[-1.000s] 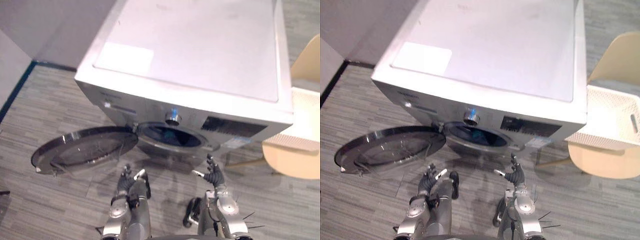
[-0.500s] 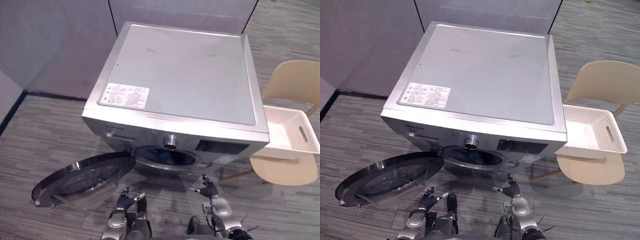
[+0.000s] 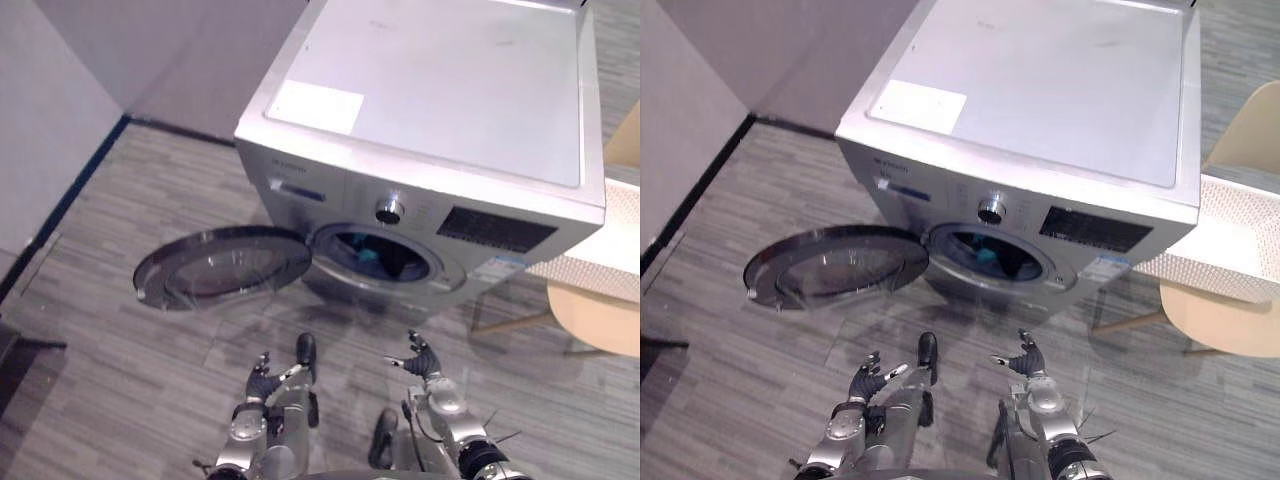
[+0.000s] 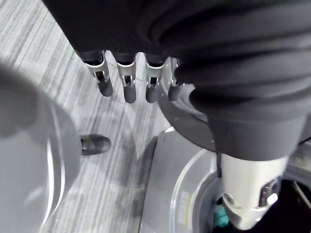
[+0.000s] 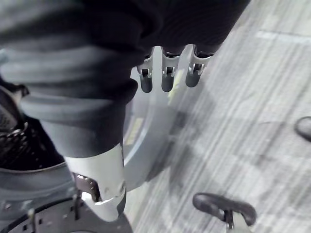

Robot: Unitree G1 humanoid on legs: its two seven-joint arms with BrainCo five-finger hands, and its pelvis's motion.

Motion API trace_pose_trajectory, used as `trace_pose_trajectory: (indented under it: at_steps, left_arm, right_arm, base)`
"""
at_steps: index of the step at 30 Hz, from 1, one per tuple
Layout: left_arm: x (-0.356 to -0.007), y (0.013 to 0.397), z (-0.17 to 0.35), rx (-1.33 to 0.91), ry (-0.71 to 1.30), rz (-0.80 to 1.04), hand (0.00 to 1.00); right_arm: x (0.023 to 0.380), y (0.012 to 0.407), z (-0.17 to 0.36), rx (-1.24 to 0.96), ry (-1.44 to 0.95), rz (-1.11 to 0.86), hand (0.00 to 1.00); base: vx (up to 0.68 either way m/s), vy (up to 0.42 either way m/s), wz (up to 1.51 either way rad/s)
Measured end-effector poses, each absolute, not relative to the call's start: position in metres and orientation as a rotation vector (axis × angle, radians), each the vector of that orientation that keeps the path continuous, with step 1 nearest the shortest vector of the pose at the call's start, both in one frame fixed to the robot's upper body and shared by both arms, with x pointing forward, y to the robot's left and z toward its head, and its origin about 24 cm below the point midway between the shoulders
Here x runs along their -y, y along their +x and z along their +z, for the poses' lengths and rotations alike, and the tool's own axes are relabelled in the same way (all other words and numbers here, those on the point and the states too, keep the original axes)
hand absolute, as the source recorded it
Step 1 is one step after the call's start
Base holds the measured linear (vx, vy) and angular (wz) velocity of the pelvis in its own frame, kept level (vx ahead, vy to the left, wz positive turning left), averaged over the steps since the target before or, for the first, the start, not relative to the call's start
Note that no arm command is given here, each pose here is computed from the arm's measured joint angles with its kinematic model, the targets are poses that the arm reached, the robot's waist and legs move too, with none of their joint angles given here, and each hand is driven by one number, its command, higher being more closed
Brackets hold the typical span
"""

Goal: Pick up the laundry basket with both hands and put the clothes into the washing machine.

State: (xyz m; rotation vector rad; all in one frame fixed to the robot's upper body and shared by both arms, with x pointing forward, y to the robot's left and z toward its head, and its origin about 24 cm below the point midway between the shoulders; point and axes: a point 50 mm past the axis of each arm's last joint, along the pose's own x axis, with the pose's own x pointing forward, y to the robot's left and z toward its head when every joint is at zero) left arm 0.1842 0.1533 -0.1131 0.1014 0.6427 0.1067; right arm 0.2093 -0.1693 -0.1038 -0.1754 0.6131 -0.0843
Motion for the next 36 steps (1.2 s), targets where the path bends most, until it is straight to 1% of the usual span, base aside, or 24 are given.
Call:
trace_pose_trajectory:
  at_steps: [2,4,6,8,13,16,19,24,26,27,28,31,32,34,36]
  left_arm:
    - [-0.151,0.179,-0.116,-0.657,0.100,0.101,0.00]
    - [-0.147,0.182,-0.114,-0.648,0.109,0.080,0.00]
    - [-0.145,0.197,-0.104,-0.587,0.159,0.024,0.00]
    - [-0.140,0.209,-0.092,-0.519,0.167,-0.004,0.00]
    - [-0.133,0.230,-0.060,-0.349,0.156,0.003,0.00]
    - [-0.139,0.243,-0.039,-0.243,0.206,0.011,0.00]
    - [-0.159,0.255,-0.021,-0.166,0.267,0.063,0.00]
    - [-0.221,0.286,0.028,-0.004,0.372,0.306,0.00]
    - [-0.264,0.295,0.062,0.080,0.464,0.452,0.00]
    - [-0.277,0.298,0.071,0.097,0.493,0.489,0.00]
    - [-0.308,0.298,0.092,0.121,0.539,0.591,0.00]
    - [-0.349,0.289,0.116,0.131,0.606,0.711,0.00]
    - [-0.373,0.287,0.131,0.113,0.648,0.772,0.00]
    - [-0.393,0.286,0.143,0.079,0.680,0.824,0.00]
    - [-0.412,0.288,0.158,0.031,0.679,0.872,0.00]
  right_arm:
    - [0.176,0.194,-0.112,-0.658,-0.185,-0.095,0.00]
    - [0.175,0.189,-0.114,-0.670,-0.181,-0.096,0.00]
    - [0.168,0.186,-0.117,-0.682,-0.155,-0.095,0.00]
    - [0.163,0.183,-0.118,-0.689,-0.139,-0.091,0.00]
    - [0.161,0.178,-0.121,-0.702,-0.116,-0.098,0.00]
    - [0.161,0.180,-0.119,-0.694,-0.088,-0.118,0.00]
    - [0.166,0.180,-0.119,-0.696,-0.057,-0.156,0.00]
    - [0.179,0.182,-0.117,-0.692,-0.021,-0.222,0.00]
    - [0.181,0.192,-0.112,-0.664,-0.008,-0.251,0.00]
    - [0.184,0.192,-0.111,-0.660,-0.009,-0.258,0.00]
    - [0.195,0.190,-0.102,-0.601,-0.033,-0.269,0.00]
    - [0.221,0.176,-0.092,-0.546,-0.044,-0.255,0.00]
    - [0.229,0.166,-0.093,-0.560,-0.051,-0.254,0.00]
    - [0.234,0.159,-0.094,-0.566,-0.048,-0.266,0.00]
    - [0.226,0.158,-0.092,-0.544,-0.034,-0.231,0.00]
  base:
    - [-0.18,0.096,-0.13]
    - [-0.09,0.138,-0.06]
    - [-0.09,0.147,-0.05]
    - [-0.05,0.124,0.05]
    - [-0.03,0.103,0.04]
    - [0.00,0.040,-0.08]
    - [0.02,-0.009,-0.12]
    - [0.01,-0.019,-0.15]
    - [-0.02,-0.025,-0.31]
    - [-0.03,-0.022,-0.51]
    - [-0.01,-0.013,-0.42]
    - [0.01,-0.002,-0.32]
    - [-0.01,-0.003,-0.24]
    - [-0.03,-0.013,-0.20]
    - [-0.08,-0.042,-0.08]
